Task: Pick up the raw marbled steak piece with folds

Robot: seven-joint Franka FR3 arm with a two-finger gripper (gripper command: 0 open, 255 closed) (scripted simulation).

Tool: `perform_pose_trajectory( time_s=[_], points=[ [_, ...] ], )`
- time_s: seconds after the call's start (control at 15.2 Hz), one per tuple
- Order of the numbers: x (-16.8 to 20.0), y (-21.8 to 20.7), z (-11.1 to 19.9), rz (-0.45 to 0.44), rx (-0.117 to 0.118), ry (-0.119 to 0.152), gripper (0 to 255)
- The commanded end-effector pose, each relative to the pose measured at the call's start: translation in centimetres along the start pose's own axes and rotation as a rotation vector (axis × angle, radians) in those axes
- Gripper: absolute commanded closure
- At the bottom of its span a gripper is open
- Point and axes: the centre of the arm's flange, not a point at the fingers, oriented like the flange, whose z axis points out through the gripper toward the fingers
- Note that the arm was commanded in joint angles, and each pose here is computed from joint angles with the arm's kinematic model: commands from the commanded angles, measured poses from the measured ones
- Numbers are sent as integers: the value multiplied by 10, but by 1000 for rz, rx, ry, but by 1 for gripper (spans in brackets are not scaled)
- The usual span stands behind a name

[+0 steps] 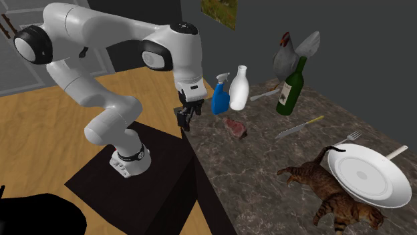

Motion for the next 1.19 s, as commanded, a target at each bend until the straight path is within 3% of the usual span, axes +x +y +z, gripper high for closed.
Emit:
perform_pose_trajectory(
  time_s=[0.0,1.12],
  points=[
    [5,-28,14,54,5,-18,0],
    [91,-196,133,477,38,-163,0]
  ],
)
